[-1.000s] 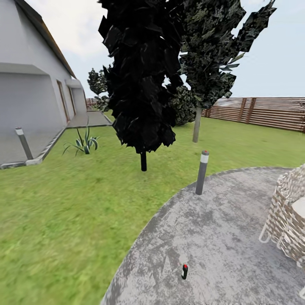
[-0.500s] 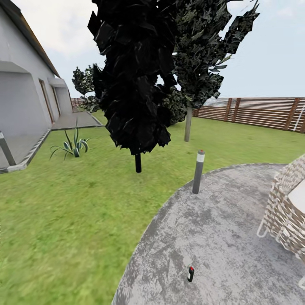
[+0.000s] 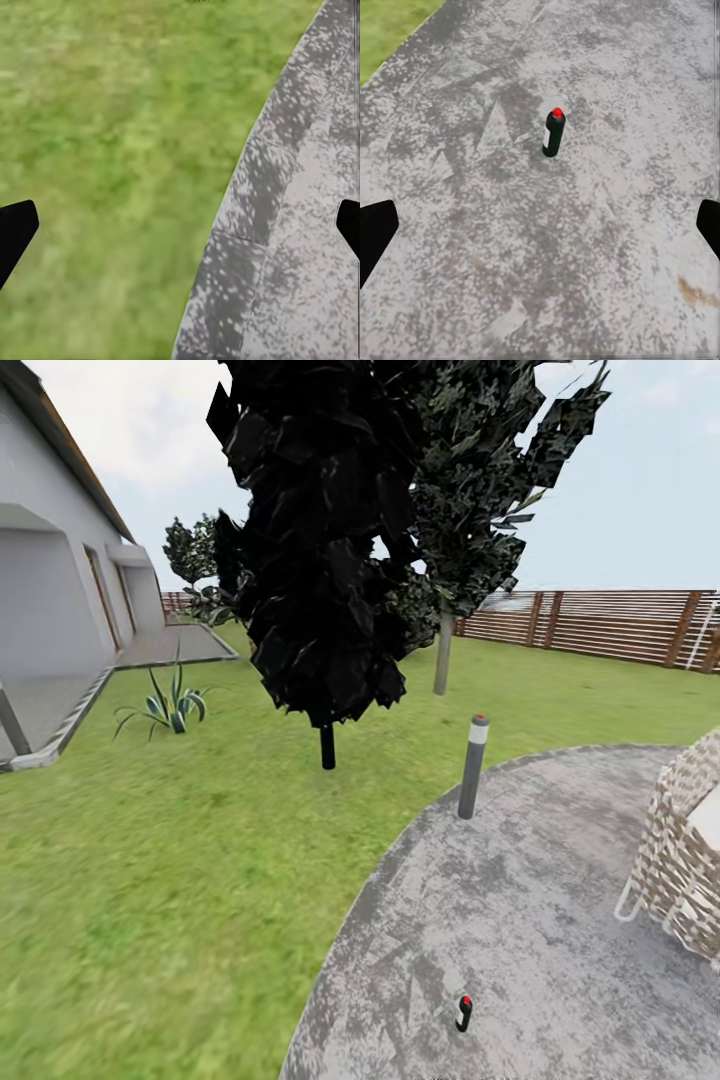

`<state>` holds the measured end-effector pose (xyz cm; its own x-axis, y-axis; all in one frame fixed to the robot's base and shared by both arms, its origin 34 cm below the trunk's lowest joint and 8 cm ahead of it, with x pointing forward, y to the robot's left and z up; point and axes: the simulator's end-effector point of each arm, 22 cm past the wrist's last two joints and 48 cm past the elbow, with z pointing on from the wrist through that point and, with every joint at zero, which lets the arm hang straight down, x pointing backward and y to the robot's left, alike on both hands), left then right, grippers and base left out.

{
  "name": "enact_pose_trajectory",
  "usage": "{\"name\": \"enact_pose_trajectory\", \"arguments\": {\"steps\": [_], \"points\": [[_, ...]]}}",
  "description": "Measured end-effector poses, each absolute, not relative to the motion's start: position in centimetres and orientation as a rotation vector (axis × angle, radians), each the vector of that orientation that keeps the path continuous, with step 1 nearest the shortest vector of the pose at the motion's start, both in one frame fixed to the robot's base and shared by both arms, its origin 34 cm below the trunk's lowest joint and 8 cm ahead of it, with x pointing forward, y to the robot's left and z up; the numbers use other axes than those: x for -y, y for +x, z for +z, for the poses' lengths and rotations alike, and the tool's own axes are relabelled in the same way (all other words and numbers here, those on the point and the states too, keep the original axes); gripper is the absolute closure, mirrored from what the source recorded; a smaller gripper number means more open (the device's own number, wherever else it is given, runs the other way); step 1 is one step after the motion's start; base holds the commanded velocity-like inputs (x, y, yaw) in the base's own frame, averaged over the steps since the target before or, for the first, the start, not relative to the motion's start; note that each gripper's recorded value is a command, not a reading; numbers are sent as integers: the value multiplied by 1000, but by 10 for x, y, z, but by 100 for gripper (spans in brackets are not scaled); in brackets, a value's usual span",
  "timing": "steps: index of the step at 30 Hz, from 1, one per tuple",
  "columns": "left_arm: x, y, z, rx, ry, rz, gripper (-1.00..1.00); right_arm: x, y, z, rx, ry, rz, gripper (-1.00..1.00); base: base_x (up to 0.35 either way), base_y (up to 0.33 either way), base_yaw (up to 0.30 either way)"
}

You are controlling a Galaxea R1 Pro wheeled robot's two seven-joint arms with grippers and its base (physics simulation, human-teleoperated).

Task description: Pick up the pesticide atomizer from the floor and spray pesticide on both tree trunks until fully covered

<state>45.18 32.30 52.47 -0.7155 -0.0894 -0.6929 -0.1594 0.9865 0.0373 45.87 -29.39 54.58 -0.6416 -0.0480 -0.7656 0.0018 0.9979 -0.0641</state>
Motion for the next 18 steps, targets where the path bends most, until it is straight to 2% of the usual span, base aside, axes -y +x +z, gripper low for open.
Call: {"name": "enact_pose_trajectory", "arguments": {"steps": [18], "points": [[-322, 452, 525, -2372, -170, 119, -100, 294, 459, 546, -2266, -30, -74, -100, 0, 0, -292]]}}
